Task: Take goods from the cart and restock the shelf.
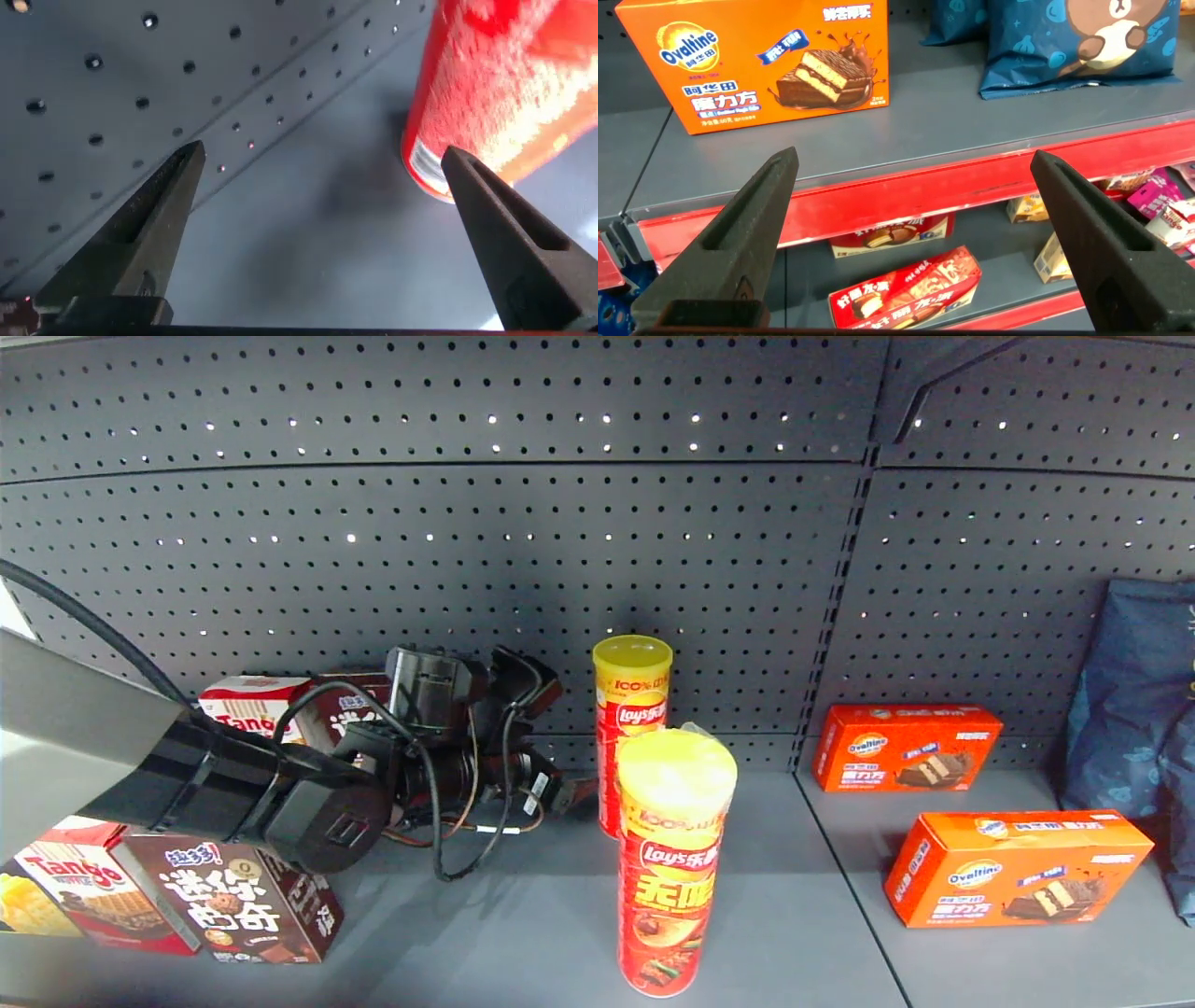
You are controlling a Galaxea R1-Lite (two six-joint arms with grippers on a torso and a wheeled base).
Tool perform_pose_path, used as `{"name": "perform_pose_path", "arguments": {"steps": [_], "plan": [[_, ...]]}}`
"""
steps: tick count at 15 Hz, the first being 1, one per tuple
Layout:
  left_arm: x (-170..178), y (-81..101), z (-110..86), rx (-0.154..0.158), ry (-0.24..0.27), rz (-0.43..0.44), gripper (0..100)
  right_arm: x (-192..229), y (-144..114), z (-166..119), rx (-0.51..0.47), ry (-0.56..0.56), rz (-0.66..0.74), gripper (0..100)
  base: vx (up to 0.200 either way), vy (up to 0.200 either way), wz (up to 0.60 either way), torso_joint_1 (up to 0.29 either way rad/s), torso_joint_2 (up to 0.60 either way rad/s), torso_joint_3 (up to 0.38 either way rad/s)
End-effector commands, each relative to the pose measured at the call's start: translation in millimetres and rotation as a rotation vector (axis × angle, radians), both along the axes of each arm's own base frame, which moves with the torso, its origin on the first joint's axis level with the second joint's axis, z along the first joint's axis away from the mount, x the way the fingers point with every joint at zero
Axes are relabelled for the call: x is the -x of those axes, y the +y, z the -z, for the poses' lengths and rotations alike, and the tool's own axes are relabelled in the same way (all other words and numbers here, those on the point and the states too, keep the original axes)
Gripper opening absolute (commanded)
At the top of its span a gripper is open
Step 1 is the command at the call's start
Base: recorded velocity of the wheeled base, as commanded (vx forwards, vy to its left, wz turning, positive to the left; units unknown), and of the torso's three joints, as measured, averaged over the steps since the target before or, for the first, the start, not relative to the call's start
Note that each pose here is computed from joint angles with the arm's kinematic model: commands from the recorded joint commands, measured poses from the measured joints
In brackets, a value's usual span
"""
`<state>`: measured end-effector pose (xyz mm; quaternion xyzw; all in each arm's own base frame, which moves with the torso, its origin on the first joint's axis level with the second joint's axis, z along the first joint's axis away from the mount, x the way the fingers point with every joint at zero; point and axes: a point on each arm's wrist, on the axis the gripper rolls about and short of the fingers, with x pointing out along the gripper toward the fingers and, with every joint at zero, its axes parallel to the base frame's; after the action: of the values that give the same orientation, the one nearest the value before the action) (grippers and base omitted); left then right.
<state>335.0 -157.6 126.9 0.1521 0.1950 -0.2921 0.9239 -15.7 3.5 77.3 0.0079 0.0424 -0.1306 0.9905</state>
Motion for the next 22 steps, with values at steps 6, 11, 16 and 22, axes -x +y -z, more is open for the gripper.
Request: {"name": "perform_pose_path", "arguments": {"steps": [6, 11, 16, 22], "plan": [[-6.2, -3.0, 7.4, -0.004, 0.013, 0.002, 100, -0.1, 0.0, -0.1, 0.000, 0.001, 0.000, 100, 0.000, 0.000, 0.00, 0.000, 0.00, 0.000], [-9.1, -5.0, 9.6, -0.005, 0.014, 0.003, 100, -0.1, 0.0, -0.1, 0.000, 0.001, 0.000, 100, 0.000, 0.000, 0.00, 0.000, 0.00, 0.000], [-8.0, -10.3, 12.7, -0.008, 0.021, 0.017, 100, -0.1, 0.0, -0.1, 0.000, 0.001, 0.000, 100, 0.000, 0.000, 0.00, 0.000, 0.00, 0.000], [-7.9, -10.2, 11.2, -0.006, 0.018, 0.015, 100, -0.1, 0.0, -0.1, 0.000, 0.001, 0.000, 100, 0.000, 0.000, 0.00, 0.000, 0.00, 0.000]]}}
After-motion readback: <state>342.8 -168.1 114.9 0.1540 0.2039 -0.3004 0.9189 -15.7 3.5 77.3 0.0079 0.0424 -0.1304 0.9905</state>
